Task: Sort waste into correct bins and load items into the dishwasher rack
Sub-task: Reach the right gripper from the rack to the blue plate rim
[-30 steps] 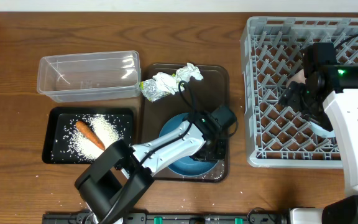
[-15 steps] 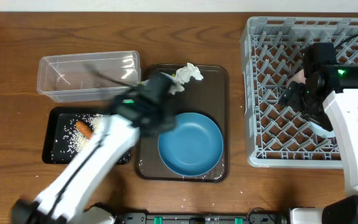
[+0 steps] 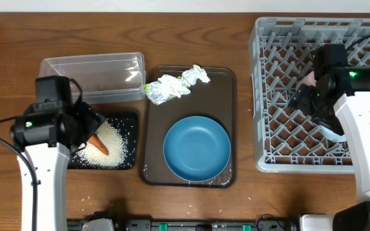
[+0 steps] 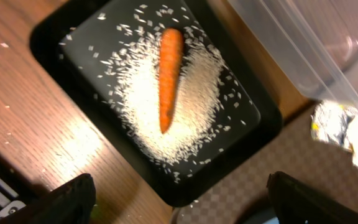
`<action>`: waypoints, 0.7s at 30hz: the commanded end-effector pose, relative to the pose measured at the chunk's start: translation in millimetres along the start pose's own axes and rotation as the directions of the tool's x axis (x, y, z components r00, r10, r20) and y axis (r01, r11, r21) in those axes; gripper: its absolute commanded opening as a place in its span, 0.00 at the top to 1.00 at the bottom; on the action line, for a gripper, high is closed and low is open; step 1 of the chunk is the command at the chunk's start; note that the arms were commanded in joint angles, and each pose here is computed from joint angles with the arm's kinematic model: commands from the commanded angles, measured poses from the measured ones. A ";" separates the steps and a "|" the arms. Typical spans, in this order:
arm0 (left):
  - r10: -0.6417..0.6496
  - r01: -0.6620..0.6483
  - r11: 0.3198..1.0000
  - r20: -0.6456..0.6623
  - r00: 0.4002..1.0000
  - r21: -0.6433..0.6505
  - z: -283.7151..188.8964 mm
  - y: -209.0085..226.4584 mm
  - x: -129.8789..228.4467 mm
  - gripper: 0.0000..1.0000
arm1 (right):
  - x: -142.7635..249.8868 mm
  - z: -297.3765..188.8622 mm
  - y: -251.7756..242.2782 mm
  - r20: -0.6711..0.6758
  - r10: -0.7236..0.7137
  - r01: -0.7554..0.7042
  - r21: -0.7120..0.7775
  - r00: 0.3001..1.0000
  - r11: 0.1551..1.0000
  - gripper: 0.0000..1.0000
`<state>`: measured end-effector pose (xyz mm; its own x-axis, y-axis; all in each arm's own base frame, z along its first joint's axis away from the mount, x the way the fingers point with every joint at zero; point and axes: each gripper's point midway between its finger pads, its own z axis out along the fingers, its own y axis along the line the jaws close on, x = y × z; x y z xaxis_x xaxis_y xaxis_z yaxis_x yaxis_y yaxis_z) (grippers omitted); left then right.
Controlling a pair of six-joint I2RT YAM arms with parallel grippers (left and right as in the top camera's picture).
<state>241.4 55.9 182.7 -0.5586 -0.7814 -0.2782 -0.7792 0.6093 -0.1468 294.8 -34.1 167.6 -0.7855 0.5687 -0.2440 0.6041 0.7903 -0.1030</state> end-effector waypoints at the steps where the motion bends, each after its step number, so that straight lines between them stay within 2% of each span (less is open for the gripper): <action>1: -0.024 0.024 1.000 0.021 0.999 -0.013 -3.3 6.2 -8.4 0.07 | -4.3 -3.3 -1.7 0.016 0.003 -0.003 0.001 1.000 1.000 0.01; 7: -0.024 0.024 1.000 0.021 0.999 -0.013 -3.3 6.3 -8.4 0.06 | -4.6 -3.3 2.3 0.014 0.013 -0.012 -0.019 1.000 1.000 0.01; 12: -0.024 0.024 1.000 0.021 0.999 -0.013 -3.3 6.2 -8.4 0.05 | 5.0 -5.8 27.8 -0.055 0.016 -0.024 -0.158 0.998 0.987 0.01; 15: -0.024 0.024 1.000 0.022 0.999 -0.013 -3.4 6.2 -8.4 0.05 | 22.6 -12.8 50.1 -0.157 -0.009 -0.037 -0.288 0.987 0.957 0.01; 18: -0.024 0.024 1.000 0.021 0.999 -0.013 -3.3 6.2 -8.4 0.05 | 44.3 -31.5 81.5 -0.269 -0.095 -0.047 -0.477 0.959 0.878 0.01; 19: -0.024 0.024 1.000 0.021 0.999 -0.013 -3.3 6.2 -8.4 0.05 | 50.3 -42.7 97.5 -0.267 -0.172 -0.013 -0.573 0.948 0.820 0.02; 21: -0.024 0.024 1.000 0.021 0.999 -0.013 -3.3 6.2 -8.4 0.05 | 62.0 -66.0 127.2 -0.165 -0.354 0.124 -0.735 0.921 0.666 0.07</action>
<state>239.9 61.9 182.7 -0.5389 -0.7952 -0.2779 -0.7943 0.5895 -0.1466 315.5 54.3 173.5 -0.8617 0.5050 -0.0489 0.4601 0.8185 0.3441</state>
